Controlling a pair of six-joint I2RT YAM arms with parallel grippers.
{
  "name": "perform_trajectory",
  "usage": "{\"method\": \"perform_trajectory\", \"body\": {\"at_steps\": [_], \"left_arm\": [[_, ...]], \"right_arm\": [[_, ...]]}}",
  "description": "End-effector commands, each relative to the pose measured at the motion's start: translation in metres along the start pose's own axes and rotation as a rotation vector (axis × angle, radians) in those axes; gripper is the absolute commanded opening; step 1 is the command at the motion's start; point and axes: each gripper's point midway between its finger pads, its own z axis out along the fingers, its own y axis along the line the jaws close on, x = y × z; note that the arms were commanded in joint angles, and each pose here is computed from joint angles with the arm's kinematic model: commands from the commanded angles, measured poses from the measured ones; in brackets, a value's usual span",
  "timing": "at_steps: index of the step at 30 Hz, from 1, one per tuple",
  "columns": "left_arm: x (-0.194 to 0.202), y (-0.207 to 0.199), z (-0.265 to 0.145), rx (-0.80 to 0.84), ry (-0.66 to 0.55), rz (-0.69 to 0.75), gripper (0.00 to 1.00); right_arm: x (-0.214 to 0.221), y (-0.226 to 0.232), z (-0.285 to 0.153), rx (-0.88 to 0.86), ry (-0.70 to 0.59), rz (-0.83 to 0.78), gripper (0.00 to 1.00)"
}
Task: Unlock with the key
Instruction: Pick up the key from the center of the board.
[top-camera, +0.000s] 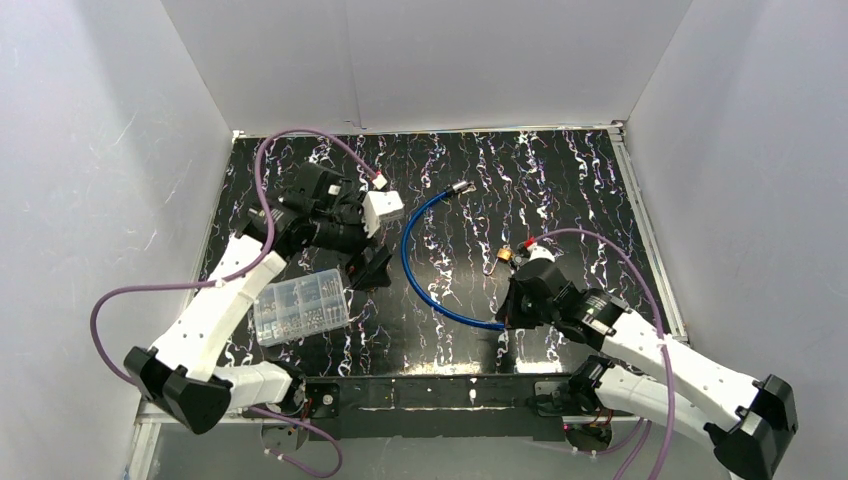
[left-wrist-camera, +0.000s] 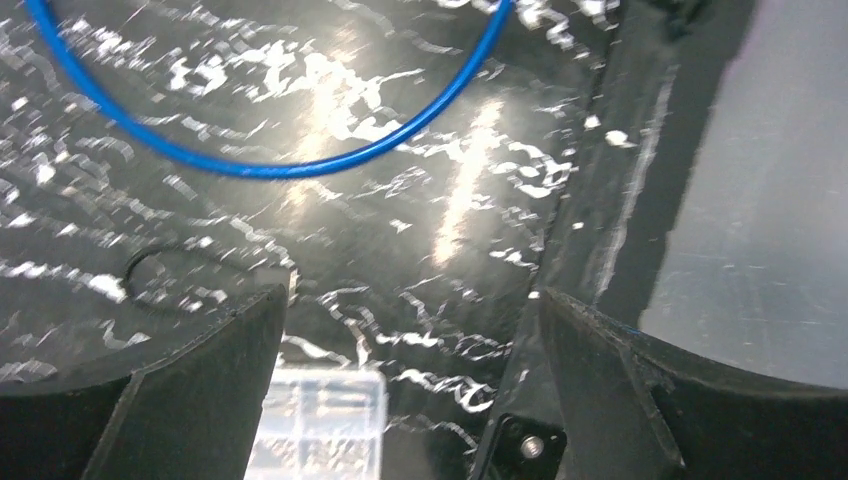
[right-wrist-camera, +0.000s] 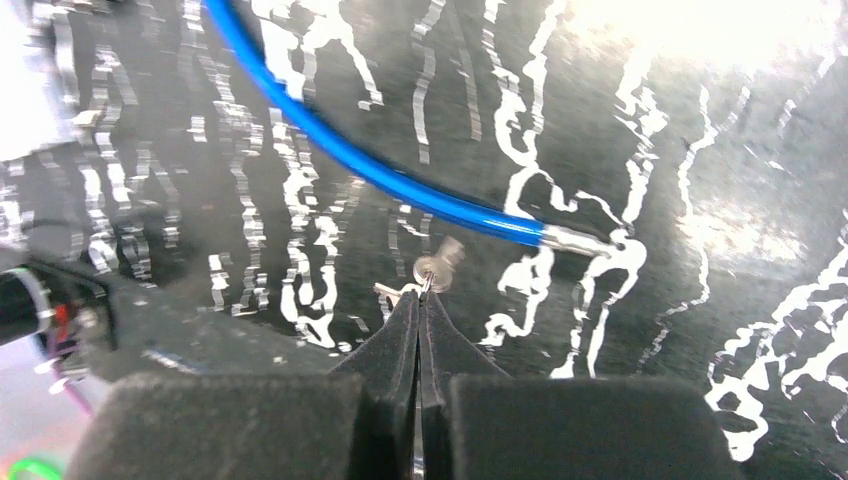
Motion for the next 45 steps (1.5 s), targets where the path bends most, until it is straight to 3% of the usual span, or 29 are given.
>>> {"method": "perform_trajectory", "body": {"at_steps": [1, 6, 11, 18, 29, 43, 45], "left_arm": [[-0.036, -0.046, 0.002, 0.218, -0.260, 0.036, 0.97], [-0.038, -0.073, 0.029, 0.340, -0.278, 0.032, 0.96], [-0.045, -0.084, 0.051, 0.353, -0.281, 0.094, 0.97], [-0.080, -0.083, 0.055, 0.407, -0.328, -0.091, 0.98], [-0.102, -0.096, 0.046, 0.524, -0.349, -0.259, 0.69], [-0.099, -0.088, 0.049, 0.492, -0.345, -0.305, 0.65], [-0.101, -0.088, 0.048, 0.502, -0.351, -0.311, 0.60]], "right_arm": [[-0.038, 0.053, -0.033, -0.209, -0.104, -0.063, 0.01], [-0.070, 0.095, -0.067, -0.351, -0.181, -0.108, 0.01], [-0.095, 0.123, -0.095, -0.426, -0.236, -0.139, 0.01], [-0.110, 0.144, -0.119, -0.515, -0.291, -0.160, 0.01], [-0.119, 0.156, -0.136, -0.585, -0.347, -0.162, 0.01], [-0.124, 0.164, -0.150, -0.635, -0.373, -0.167, 0.01], [-0.124, 0.164, -0.150, -0.636, -0.374, -0.165, 0.01]]}}
